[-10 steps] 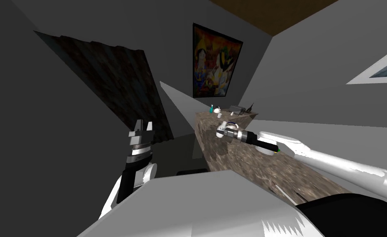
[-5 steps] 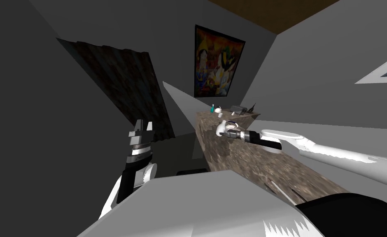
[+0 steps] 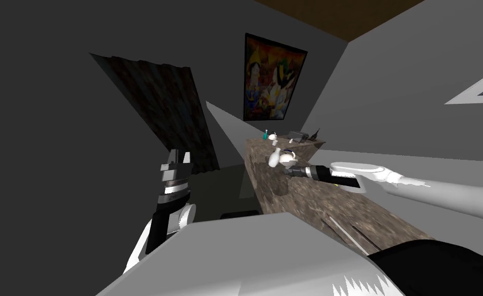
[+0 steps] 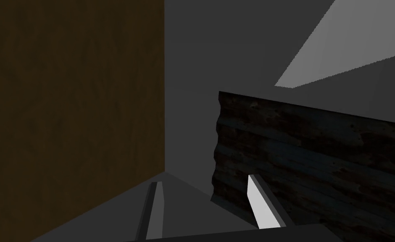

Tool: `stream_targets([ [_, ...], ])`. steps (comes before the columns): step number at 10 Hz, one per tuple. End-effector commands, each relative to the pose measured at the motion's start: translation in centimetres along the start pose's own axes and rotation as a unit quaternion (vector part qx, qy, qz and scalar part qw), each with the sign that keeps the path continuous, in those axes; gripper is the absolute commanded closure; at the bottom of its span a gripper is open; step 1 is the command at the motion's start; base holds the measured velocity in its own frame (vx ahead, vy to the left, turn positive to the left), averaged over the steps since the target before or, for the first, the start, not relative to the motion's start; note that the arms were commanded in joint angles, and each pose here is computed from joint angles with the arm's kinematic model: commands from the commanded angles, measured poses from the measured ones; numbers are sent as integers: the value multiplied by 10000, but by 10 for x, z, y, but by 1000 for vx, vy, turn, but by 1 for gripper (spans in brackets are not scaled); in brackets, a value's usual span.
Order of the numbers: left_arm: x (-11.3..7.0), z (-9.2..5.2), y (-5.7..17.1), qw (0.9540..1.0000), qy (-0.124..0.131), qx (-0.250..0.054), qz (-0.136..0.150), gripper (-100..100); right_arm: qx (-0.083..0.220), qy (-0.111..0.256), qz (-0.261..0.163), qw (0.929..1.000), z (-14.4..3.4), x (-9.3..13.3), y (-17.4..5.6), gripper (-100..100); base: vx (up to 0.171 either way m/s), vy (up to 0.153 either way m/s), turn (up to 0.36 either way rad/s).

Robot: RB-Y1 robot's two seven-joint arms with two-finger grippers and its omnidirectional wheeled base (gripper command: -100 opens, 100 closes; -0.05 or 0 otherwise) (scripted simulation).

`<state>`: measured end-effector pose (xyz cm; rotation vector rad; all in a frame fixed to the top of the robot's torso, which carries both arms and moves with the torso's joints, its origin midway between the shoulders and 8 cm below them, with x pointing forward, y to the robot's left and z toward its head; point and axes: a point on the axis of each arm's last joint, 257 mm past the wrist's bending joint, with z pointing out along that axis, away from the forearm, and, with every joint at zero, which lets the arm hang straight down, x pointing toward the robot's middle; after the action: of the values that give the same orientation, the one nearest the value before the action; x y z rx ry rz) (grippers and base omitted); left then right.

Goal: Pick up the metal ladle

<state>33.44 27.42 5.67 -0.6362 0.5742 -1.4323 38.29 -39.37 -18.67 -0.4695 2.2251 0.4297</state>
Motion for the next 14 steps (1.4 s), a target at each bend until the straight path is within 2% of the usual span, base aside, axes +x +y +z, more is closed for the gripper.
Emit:
stream_targets([
  [1,0,0,0,10000,0,0,0,0,46,62,-6,10000,0,3,-4,-100,-48,-5,-7],
  [4,0,0,0,10000,0,0,0,0,476,925,157,9944,-25,67,-42,-100,-133,-13,22],
  [6,0,0,0,10000,0,0,0,0,476,925,157,9944,-25,67,-42,-100,-99,-13,-5],
  [7,0,0,0,10000,0,0,0,0,694,1433,353,9866,-45,113,-58,-100,-131,-5,-7],
  [8,0,0,0,10000,0,0,0,0,693,1444,360,9864,-46,114,-58,-100,-150,-21,-14],
  [10,0,0,0,10000,0,0,0,0,844,1902,611,9762,-67,162,-65,-100,-156,-4,-22],
  [11,0,0,0,10000,0,0,0,0,844,1902,611,9762,-67,162,-65,-100,-120,-1,-11],
  [14,0,0,0,10000,0,0,0,0,936,2435,1019,9600,-94,228,-60,-100,-103,-5,-24],
])
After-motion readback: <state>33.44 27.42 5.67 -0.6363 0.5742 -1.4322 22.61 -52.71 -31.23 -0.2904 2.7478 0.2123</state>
